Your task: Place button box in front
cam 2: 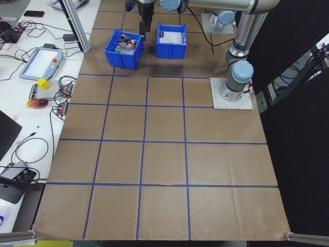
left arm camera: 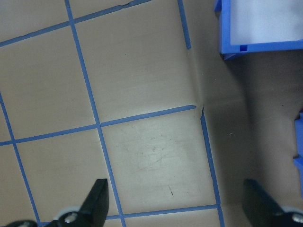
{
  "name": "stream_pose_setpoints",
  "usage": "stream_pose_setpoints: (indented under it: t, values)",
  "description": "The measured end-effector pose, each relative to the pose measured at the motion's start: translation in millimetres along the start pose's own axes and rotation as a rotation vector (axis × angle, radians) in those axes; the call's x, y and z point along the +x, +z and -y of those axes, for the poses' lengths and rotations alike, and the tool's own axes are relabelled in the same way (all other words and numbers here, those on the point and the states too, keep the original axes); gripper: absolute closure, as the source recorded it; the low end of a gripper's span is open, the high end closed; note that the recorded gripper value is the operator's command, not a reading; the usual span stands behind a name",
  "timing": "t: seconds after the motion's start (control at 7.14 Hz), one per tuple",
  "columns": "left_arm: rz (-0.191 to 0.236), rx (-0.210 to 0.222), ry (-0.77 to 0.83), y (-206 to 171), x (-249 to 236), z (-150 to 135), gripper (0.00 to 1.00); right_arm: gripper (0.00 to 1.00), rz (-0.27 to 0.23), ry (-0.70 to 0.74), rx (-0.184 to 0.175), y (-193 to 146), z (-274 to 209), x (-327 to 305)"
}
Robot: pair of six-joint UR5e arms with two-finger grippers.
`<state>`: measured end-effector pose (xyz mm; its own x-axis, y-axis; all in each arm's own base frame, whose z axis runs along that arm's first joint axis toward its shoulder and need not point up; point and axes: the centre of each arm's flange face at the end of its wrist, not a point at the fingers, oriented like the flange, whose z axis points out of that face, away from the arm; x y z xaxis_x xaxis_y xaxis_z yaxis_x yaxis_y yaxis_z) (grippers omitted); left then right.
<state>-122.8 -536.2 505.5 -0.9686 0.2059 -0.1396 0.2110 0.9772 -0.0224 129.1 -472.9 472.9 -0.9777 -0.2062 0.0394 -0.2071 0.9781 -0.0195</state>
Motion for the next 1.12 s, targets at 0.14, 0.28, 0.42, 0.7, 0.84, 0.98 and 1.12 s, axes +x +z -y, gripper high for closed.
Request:
stream_pose_setpoints:
  t: [0.14,0.28,0.42,0.7,0.84,0.98,1.12]
  values:
    - [0.000,0.001,0.000,-0.3,0.0,0.0,0.01,0.00,0.033,0.077,-0.024,-3.3,-2.9,7.4]
    - [0.000,0.002,0.000,-0.7,-0.1,0.0,0.01,0.00,0.046,0.124,-0.033,-5.5,-5.0,10.7]
    - [0.001,0.002,0.000,-0.8,-0.1,0.0,0.01,0.00,0.047,0.145,-0.033,-6.6,-5.8,12.0]
    - [0.001,0.003,0.000,-1.1,-0.1,-0.2,0.01,0.00,0.040,0.156,-0.028,-8.3,-6.4,12.7]
    - [0.001,0.003,-0.001,-1.1,-0.3,-0.3,0.01,0.00,0.038,0.157,-0.028,-8.4,-6.4,12.9]
    - [0.001,0.003,-0.001,-0.9,-0.4,-0.2,0.01,0.00,0.037,0.158,-0.029,-7.8,-6.2,13.1]
    - [0.001,0.003,-0.001,-1.0,-0.5,-0.2,0.01,0.00,0.036,0.158,-0.031,-6.8,-6.0,13.1]
